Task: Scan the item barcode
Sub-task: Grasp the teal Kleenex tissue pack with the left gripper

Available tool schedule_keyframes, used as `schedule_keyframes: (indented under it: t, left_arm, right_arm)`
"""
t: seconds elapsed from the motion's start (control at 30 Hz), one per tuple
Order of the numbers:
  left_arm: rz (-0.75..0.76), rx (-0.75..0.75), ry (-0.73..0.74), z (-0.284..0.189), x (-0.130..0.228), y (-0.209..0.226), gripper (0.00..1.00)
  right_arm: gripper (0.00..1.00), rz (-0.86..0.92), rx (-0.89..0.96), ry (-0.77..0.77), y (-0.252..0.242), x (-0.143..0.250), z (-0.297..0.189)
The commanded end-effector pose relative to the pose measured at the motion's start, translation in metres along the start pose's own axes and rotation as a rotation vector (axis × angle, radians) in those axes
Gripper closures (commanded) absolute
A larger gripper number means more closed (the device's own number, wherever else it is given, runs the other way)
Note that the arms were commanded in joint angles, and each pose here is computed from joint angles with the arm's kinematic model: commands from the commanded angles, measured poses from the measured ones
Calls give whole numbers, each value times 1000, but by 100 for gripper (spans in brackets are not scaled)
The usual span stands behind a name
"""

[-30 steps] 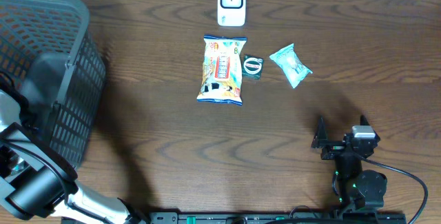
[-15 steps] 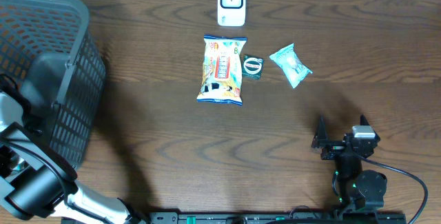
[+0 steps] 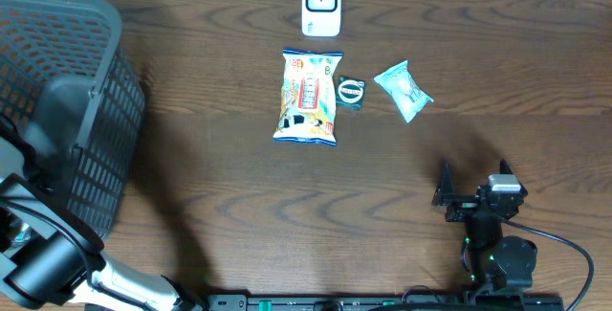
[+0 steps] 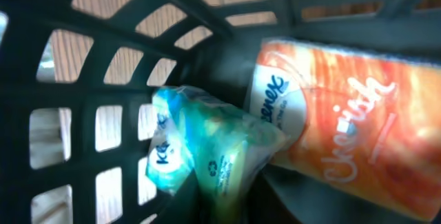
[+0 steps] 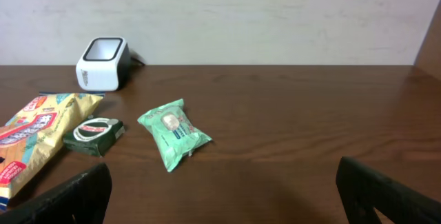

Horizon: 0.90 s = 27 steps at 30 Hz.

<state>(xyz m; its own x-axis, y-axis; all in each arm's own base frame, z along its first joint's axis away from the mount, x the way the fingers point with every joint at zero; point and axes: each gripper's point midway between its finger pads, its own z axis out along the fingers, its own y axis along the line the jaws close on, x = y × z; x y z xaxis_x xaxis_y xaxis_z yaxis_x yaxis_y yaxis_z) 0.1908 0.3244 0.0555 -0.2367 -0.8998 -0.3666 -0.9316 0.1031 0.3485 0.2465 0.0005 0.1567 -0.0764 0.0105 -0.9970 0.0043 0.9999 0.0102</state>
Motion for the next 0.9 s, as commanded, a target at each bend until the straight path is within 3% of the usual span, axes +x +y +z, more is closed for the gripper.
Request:
schedule_keyframes:
  t: [0.0,0.23,0.4,0.5,0.7,0.87]
  left_arm:
    - [1,-49,8,3,2,15,92]
    - [-92,22,-81,-30,-17,20,93]
    - [-165,183,-160,-72,-35,17,93]
    - [-222,326,-204,-105,-43,14,93]
    - [-490,658,-248,-184,-53,15,93]
    - [-444,1073,-353,-281,-63,4,93]
  right_arm:
    - [1,11,6,4,-2,1,0]
    - [1,11,6,4,-2,1,0]
    - [1,11,6,4,-2,1,0]
    - [1,11,6,4,-2,1,0]
    - [1,11,6,4,-2,1,0]
    - [1,11,6,4,-2,1,0]
